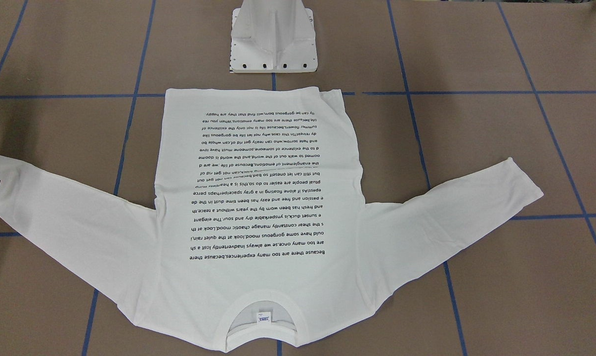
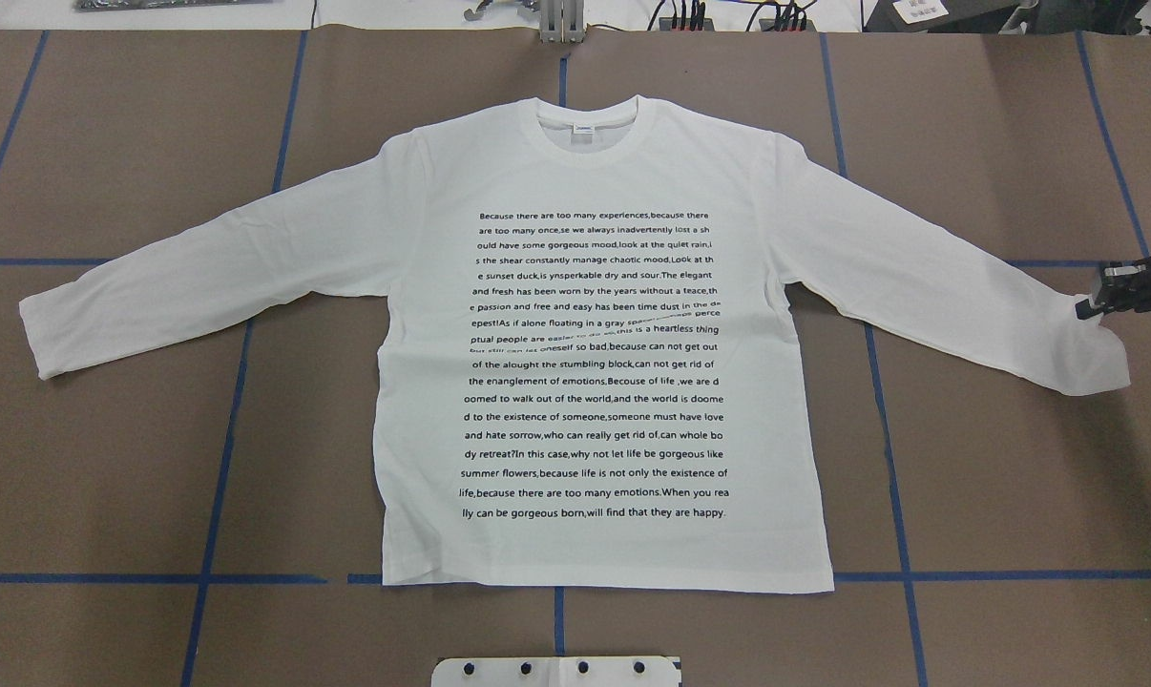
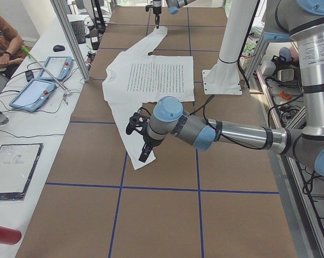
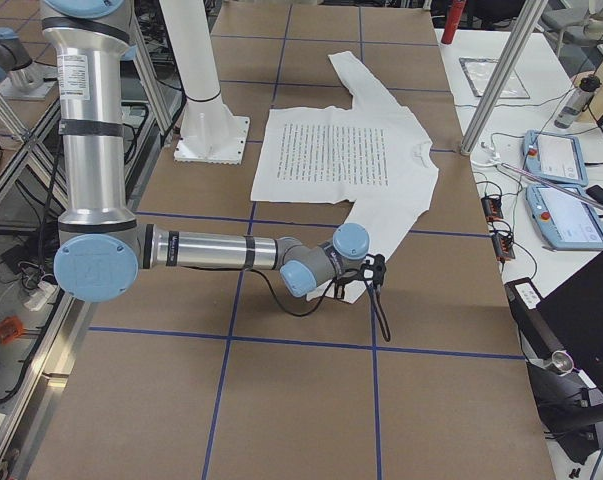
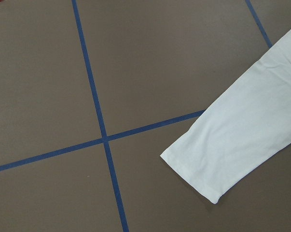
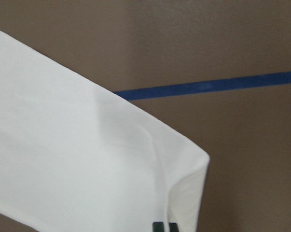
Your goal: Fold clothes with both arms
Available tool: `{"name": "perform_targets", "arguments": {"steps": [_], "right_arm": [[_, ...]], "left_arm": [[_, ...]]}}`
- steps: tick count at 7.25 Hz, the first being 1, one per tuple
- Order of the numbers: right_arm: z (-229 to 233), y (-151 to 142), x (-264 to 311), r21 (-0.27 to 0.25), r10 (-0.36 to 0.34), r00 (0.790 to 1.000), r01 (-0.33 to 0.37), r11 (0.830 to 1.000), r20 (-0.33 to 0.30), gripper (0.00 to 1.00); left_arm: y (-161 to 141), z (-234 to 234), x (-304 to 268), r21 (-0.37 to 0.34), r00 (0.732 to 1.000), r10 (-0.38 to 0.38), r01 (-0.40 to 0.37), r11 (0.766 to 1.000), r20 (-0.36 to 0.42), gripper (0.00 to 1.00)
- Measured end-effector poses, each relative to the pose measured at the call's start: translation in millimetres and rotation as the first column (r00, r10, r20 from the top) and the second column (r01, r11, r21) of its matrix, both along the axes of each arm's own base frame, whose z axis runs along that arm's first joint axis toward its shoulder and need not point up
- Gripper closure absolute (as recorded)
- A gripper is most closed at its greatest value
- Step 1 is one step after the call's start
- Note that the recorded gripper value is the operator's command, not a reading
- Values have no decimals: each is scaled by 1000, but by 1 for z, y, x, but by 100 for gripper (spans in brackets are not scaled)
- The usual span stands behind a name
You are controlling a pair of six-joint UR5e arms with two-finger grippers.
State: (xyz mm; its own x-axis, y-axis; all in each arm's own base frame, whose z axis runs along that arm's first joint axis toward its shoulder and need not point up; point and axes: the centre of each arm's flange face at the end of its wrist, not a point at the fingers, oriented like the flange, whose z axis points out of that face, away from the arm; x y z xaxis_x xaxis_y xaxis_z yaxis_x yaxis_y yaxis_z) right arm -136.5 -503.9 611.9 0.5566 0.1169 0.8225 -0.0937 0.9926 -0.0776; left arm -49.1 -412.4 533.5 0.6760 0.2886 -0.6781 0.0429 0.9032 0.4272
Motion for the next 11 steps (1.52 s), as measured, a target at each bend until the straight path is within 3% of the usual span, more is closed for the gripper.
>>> {"name": "perform_targets", "arguments": {"steps": [2,4,6,8,11], "right_arm": [[-92,-42,-37,-59,96,992,-91,994,80,100],[-200,-82,-117,-142,158,976,-137,980,152,100],[-302,-96,-210,-195,255,950,-219,956,183,100],[-399,-108,-299,-214,349,913,-304,928,212,100],[-494,-84,-408,-173,364,899,-329,928,242,100]], "left_arm": [[1,-6,0,14,1000,1,-1,1000,-1,0],[1,-9,1,25,1000,3,-2,1000,-2,0],[1,-11,2,36,1000,8,-8,999,-2,0],[0,-10,3,35,1000,9,-8,999,-5,0],[0,-7,5,8,999,17,-17,1000,-33,0]]}}
